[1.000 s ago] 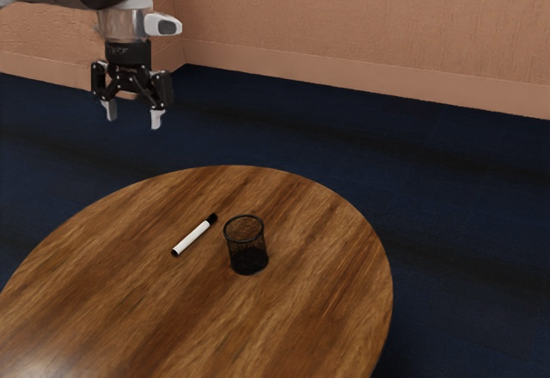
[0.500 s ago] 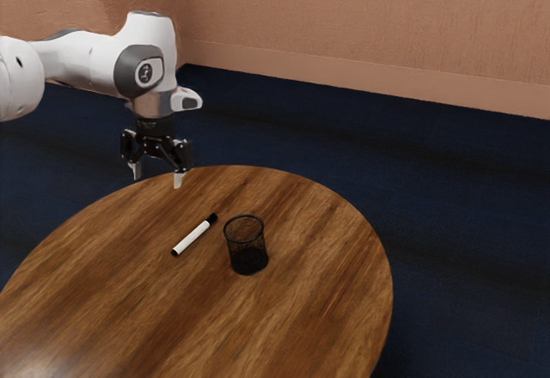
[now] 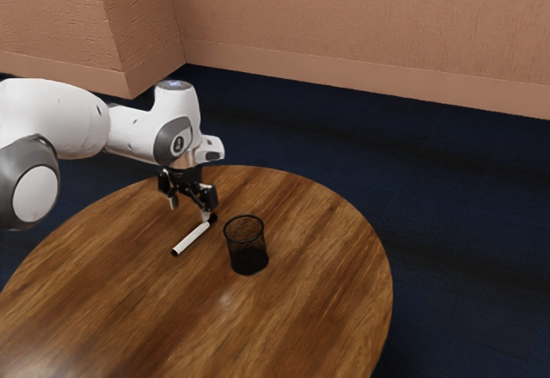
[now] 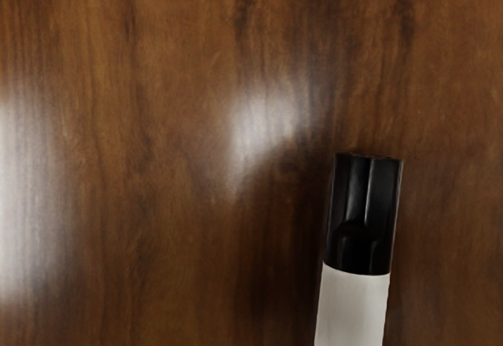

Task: Put the marker into the pen holder.

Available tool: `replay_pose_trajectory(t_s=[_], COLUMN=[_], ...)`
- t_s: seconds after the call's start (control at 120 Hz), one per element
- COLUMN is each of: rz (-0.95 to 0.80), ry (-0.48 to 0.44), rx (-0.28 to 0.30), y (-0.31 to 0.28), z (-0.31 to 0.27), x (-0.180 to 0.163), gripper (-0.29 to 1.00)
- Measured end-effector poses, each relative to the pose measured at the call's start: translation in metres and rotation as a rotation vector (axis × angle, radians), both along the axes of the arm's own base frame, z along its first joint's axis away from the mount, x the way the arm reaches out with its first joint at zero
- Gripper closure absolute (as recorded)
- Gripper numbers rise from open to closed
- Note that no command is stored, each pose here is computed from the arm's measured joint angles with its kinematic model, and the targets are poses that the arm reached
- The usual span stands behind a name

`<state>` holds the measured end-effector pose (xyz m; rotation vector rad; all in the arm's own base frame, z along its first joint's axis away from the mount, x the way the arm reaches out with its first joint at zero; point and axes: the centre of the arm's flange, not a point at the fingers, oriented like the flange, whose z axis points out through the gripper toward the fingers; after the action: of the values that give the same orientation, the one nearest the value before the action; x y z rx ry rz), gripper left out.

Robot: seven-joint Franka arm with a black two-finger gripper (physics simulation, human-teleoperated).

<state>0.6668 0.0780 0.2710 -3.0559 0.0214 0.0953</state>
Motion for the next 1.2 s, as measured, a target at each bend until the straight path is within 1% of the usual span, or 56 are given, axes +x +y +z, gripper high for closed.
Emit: replay_pose_trajectory(t_s=[0.133,0.225,0.358,0.592,0.725,1.092,1.2], rz=[-0.036,-0.058,-0.086,-0.125,-0.142,-0.179,-0.185], ry=[0.002,0.001,0.003,0.03,0.034,0.036,0.037], rx=[-0.009,-0.013,-0.021,-0.031,-0.033,-0.04,-0.041], y=[-0.002,-0.002,-0.004,-0.008,-0.009,-0.014,-0.015], z=[-0.017,-0.018,-0.011,-0.024,-0.025,-0.026,-0.027], x=[0.01,0.013,0.011,0.006,0.005,0.005,0.005], gripper=[0.0,0.0,0.0,0.02,0.08,0.37,0.44])
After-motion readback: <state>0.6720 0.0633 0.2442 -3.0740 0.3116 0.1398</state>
